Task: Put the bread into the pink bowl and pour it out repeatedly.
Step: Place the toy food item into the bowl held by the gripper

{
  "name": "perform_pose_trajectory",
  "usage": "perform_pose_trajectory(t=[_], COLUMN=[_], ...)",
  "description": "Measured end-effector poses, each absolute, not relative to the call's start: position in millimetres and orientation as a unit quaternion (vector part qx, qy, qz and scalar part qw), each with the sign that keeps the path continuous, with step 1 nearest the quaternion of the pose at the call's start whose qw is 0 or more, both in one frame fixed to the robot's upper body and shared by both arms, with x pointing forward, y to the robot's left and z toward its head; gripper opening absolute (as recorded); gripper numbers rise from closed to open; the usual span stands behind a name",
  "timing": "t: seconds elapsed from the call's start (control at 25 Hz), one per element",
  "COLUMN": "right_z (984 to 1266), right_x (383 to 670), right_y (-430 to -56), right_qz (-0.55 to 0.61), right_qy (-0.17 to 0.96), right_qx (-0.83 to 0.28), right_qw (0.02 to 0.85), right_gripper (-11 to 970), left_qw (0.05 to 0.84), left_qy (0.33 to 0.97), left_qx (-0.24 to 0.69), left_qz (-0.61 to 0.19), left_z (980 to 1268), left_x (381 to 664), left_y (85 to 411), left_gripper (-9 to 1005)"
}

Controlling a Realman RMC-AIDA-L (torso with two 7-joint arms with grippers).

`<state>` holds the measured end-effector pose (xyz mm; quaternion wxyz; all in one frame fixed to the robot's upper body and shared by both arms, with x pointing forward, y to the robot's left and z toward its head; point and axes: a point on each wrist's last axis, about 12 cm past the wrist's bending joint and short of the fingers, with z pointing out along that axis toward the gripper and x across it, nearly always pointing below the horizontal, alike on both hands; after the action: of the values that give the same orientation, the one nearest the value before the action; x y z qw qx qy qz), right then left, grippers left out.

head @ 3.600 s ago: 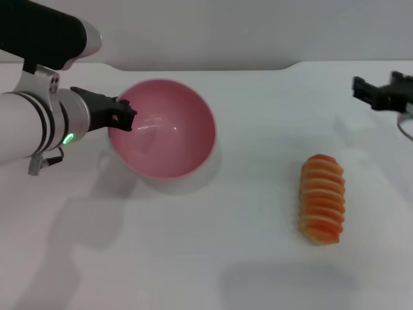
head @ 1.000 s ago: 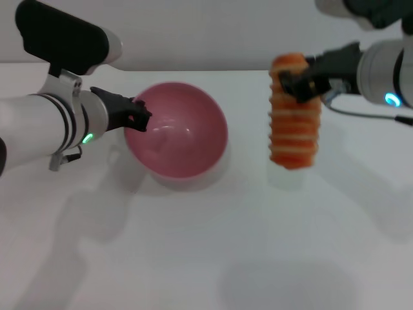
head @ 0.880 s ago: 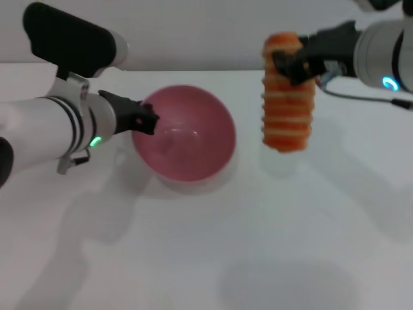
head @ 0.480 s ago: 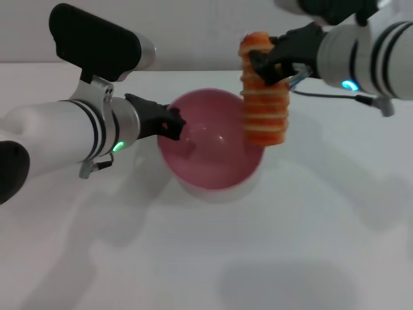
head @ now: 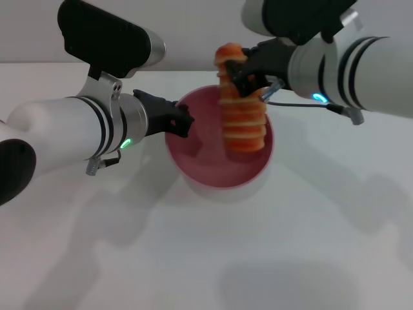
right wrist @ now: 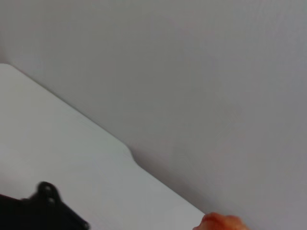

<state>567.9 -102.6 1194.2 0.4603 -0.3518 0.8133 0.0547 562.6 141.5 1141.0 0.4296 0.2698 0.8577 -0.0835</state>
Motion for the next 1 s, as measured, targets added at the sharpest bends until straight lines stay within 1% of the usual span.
perform_pose_trajectory(t=[0.24,0.48,0.56,0.8,1.0], right_z=[1189.9,1187.5,1186.7,1186.2,1191.3], right_x=[568.3,567.1,568.1,567.5,566.2], right_y=[-100.3,-101.7,-103.5,-103.2,-101.0], right_qz=[0.065,0.069,0.072,0.078,0.084], right_qy=[0.816,0.82,0.824,0.826,0.822], right_qx=[-0.351,-0.346,-0.34,-0.338,-0.338], right_qw=[0.454,0.45,0.447,0.445,0.45], right_gripper=[216,244,460,658,658], left_qw=[0.429,0.434,0.436,0.439,0.442], left_qy=[0.858,0.856,0.856,0.855,0.854], left_qx=[0.27,0.266,0.266,0.266,0.263], left_qz=[-0.083,-0.082,-0.082,-0.079,-0.077], left_z=[1141.0,1142.5,1142.6,1141.8,1140.6], left_x=[562.6,564.4,564.8,565.9,566.8], left_y=[141.7,143.8,144.2,145.1,147.5], left_gripper=[40,40,40,40,40])
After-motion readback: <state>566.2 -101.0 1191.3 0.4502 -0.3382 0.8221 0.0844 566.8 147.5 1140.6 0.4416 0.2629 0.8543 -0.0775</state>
